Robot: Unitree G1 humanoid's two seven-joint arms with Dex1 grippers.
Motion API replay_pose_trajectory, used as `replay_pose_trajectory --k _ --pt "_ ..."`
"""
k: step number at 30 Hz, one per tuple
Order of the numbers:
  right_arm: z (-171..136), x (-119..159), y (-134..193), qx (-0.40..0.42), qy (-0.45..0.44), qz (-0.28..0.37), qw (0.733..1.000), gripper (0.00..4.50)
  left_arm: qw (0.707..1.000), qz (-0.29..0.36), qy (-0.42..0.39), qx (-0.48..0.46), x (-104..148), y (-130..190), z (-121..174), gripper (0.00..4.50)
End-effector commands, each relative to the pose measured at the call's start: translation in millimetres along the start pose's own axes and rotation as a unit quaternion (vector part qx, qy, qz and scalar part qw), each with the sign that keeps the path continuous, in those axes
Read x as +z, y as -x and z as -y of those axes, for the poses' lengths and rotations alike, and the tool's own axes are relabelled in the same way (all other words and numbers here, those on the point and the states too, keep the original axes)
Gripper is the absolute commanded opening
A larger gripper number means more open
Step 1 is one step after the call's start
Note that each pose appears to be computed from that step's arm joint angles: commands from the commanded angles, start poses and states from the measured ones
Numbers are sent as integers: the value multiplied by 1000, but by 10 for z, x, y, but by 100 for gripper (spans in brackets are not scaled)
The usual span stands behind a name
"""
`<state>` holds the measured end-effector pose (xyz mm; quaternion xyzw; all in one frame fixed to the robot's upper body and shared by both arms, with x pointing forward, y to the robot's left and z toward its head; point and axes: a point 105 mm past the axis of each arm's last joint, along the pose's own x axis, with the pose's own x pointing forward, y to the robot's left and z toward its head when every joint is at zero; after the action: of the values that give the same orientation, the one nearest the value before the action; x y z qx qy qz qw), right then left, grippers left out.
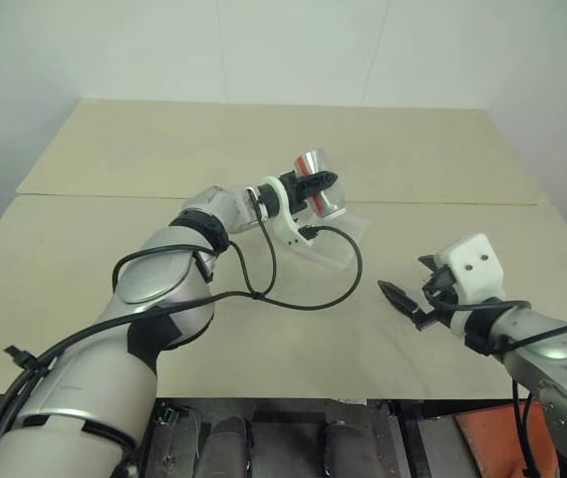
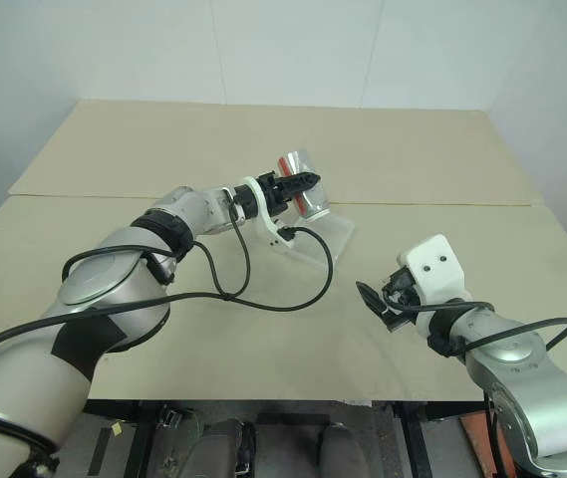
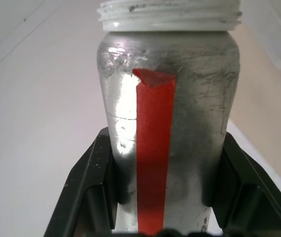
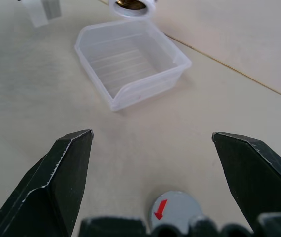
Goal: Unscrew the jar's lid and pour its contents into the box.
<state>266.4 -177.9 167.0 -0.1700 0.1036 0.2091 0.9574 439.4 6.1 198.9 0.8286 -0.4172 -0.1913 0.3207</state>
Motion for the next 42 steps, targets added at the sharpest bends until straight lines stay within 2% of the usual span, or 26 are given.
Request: replay_pose_trajectory --k 1,5,8,10,12,13,15,16,18,21,23,26,28,31,33,34,38,40,42 --pt "29 104 64 -17 10 21 1000 449 999 -11 -29 17 -120 -34 -138 202" --pt "16 104 48 -14 13 19 1000 449 999 -4 -40 29 -92 -38 -158 202" --pt "17 101 35 -13 13 17 1000 449 1000 -24 0 15 -129 -30 -120 202" --pt "20 96 29 -13 12 17 1000 449 994 -59 86 14 -181 -20 -103 202" --pt "30 93 22 -14 12 16 1000 449 967 -94 236 8 -204 -3 -50 202" --pt "31 89 20 -15 13 16 1000 449 936 -118 332 19 -235 11 -30 202" --pt "33 82 14 -15 14 16 1000 449 849 -149 505 42 -287 60 41 202" --pt "34 78 15 -16 13 16 1000 449 813 -154 559 52 -302 83 67 202" --pt "34 62 6 -17 16 13 1000 449 719 -152 673 80 -332 145 127 202" --pt "21 59 -20 -13 14 16 1000 449 605 -122 777 121 -331 267 206 202" --pt "9 65 -39 -9 14 19 1000 449 548 -100 819 137 -323 337 244 202" --pt "-17 73 -72 1 13 23 1000 449 488 -83 852 173 -284 560 311 202" --pt "-31 61 -98 8 15 23 1000 449 454 -96 863 201 -206 757 328 202" --pt "-59 46 -146 21 16 25 999 449 423 -112 869 230 34 1048 279 202" --pt "-87 54 -190 32 15 29 999 449 392 -132 878 241 192 1200 276 202" --pt "-92 57 -207 36 15 31 999 449 389 -141 878 243 238 1241 271 202" --pt "-131 84 -295 55 23 38 998 449 400 -181 860 259 380 1415 297 202" --pt "-136 89 -318 60 24 40 997 449 426 -189 849 248 451 1444 327 202" --pt "-133 87 -330 62 26 40 997 449 423 -193 852 242 514 1448 373 202"
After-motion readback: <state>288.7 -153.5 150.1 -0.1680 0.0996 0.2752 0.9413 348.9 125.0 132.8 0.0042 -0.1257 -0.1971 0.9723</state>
